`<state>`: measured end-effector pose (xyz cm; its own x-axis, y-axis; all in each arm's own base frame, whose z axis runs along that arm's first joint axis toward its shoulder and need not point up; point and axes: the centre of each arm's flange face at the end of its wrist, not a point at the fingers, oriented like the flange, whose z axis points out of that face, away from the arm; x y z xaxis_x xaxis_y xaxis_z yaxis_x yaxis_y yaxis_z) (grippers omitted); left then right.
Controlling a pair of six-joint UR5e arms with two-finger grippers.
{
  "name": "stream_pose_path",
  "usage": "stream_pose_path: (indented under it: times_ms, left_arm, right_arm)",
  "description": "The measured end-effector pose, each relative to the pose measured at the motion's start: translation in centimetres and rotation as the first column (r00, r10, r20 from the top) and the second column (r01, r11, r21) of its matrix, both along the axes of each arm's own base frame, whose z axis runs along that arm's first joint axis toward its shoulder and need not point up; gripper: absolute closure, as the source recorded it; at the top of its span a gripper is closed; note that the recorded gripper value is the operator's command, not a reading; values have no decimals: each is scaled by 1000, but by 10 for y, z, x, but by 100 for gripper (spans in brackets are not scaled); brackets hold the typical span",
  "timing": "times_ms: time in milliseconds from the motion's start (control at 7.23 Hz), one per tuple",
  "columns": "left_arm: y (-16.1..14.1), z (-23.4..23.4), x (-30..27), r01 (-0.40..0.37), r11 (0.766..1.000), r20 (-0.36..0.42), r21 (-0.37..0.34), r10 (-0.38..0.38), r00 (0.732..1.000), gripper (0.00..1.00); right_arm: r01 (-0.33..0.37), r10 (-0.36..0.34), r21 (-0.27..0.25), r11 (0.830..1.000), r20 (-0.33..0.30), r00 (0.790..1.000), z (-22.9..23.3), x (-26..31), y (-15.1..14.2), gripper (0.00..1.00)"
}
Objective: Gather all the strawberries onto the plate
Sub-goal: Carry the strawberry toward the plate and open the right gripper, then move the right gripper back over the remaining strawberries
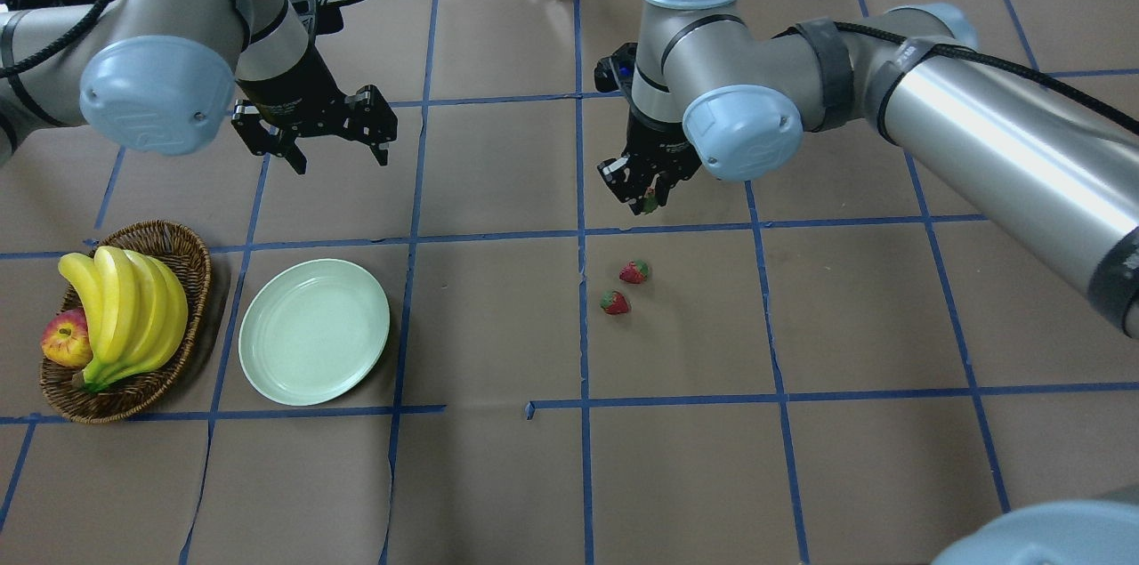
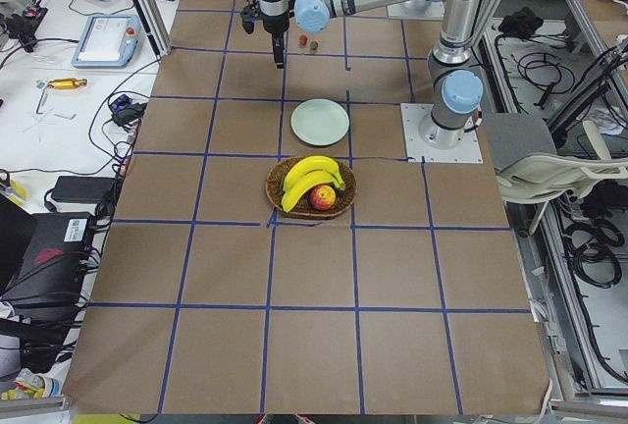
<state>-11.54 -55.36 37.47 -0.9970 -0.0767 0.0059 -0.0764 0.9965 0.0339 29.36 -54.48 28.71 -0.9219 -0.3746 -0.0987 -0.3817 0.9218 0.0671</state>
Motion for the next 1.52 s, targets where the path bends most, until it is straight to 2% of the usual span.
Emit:
stream_pose_path:
  times_ms: [415, 692, 830, 969, 1107, 1245, 1522]
  left_arm:
    - [-5, 0, 23, -43, 999, -2, -2, 43, 999, 0]
    - [-8, -3, 32, -61, 998, -5, -2, 61, 998, 0]
    - [-9, -5, 33, -64, 998, -5, 2, 64, 998, 0]
    - [-10, -8, 34, -65, 998, -5, 5, 65, 998, 0]
    - [-10, -9, 34, -66, 998, -5, 8, 66, 998, 0]
    - [-10, -10, 34, -66, 998, -6, 9, 66, 998, 0]
    - [-10, -10, 34, -66, 998, -6, 10, 66, 998, 0]
  right_arm:
    - [-28, 29, -10, 1000, 37, 999, -31, 60, 15, 100]
    - [-52, 51, 17, 999, 49, 998, -62, 85, 22, 100]
    - [-60, 58, 30, 998, 61, 996, -74, 92, 25, 91]
    - [-65, 62, 42, 997, 65, 996, -84, 96, 27, 70]
    - [-68, 64, 53, 996, 70, 996, -92, 98, 27, 24]
    - [-67, 62, 59, 996, 82, 995, -98, 100, 27, 0]
    - [-66, 60, 57, 996, 101, 993, -90, 101, 29, 0]
